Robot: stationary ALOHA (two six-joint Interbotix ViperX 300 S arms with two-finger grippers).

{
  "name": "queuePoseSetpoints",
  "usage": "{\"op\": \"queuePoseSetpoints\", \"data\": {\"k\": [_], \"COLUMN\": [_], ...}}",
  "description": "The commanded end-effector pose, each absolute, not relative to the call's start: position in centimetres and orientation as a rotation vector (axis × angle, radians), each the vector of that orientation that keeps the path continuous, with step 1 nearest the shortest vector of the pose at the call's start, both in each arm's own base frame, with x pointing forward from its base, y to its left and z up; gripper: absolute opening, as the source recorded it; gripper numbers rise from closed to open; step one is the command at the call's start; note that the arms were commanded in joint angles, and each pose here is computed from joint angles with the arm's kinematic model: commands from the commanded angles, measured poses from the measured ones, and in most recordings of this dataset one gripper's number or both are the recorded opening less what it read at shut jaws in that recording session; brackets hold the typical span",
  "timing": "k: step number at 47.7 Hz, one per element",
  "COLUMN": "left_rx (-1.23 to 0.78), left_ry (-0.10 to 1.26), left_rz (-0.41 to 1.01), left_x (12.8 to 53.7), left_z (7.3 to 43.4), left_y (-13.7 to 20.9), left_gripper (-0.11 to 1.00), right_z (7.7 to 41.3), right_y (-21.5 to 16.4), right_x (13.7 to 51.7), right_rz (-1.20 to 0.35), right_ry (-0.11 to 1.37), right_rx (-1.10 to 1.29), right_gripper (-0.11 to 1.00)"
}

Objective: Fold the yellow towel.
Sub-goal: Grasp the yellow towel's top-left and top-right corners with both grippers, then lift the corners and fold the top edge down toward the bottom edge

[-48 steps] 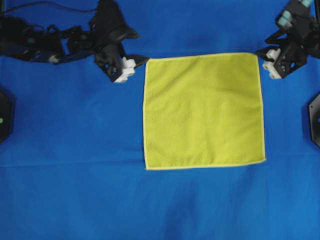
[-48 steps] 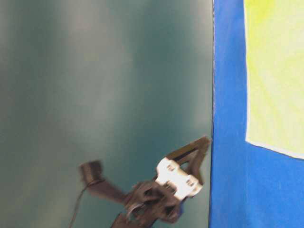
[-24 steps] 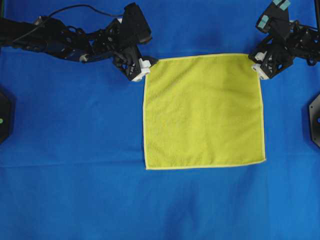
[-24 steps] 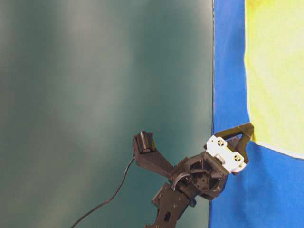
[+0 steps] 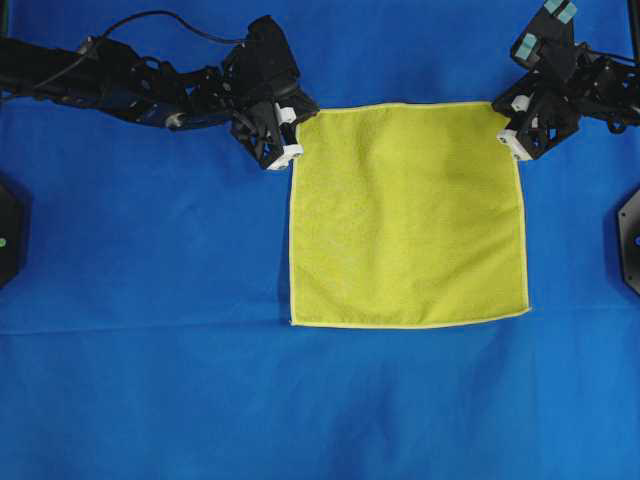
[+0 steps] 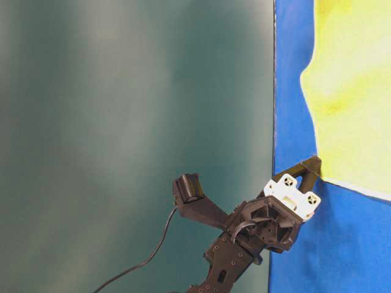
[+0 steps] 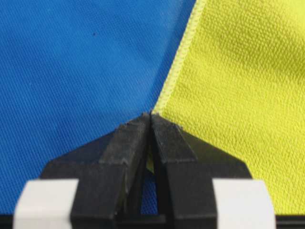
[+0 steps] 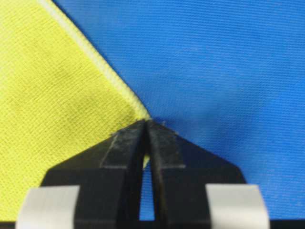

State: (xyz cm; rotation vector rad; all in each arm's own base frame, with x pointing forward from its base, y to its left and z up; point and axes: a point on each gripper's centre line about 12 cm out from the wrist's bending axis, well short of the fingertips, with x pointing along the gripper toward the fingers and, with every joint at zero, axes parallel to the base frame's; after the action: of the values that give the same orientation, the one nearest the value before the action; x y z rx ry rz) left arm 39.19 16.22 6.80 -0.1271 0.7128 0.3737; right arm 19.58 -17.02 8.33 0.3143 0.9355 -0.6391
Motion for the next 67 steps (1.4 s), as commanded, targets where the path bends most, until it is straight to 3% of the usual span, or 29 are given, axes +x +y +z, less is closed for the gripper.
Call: {"op": "queuePoseSetpoints", "data": {"k": [1,9,23,49,67], "left_rx": [-0.128,-0.13,-0.052,-0.026,0.005], "left_ry": [0.705,0.716,0.627,0.622,0.674], "left_rz": [0.376,0.379,0.37,0.353,0.204], "left_x": [39.3,39.1,38.9,38.8,39.6], "left_z": [7.6,8.9,14.8,16.1,17.0], "left_y": [16.3,16.5,16.7,16.2,9.8], "left_gripper": [0.01,0.01,0.01,0.01,0.01], "right_z": [8.4,9.6,13.9,14.3,15.5], "right_y": [-17.2,-17.2,-16.8,-16.1,-12.0], "right_x": [19.6,19.5,18.9,18.2,17.5], "right_rz": [-0.645,-0.651,-0.672,-0.687,-0.616], "right_ry": [0.942,0.918,0.83,0.814,0.841], "right_rx": [0.322,0.313,0.278,0.31,0.363], "right_gripper": [0.02,0.02,0.02,0.02,0.02]}}
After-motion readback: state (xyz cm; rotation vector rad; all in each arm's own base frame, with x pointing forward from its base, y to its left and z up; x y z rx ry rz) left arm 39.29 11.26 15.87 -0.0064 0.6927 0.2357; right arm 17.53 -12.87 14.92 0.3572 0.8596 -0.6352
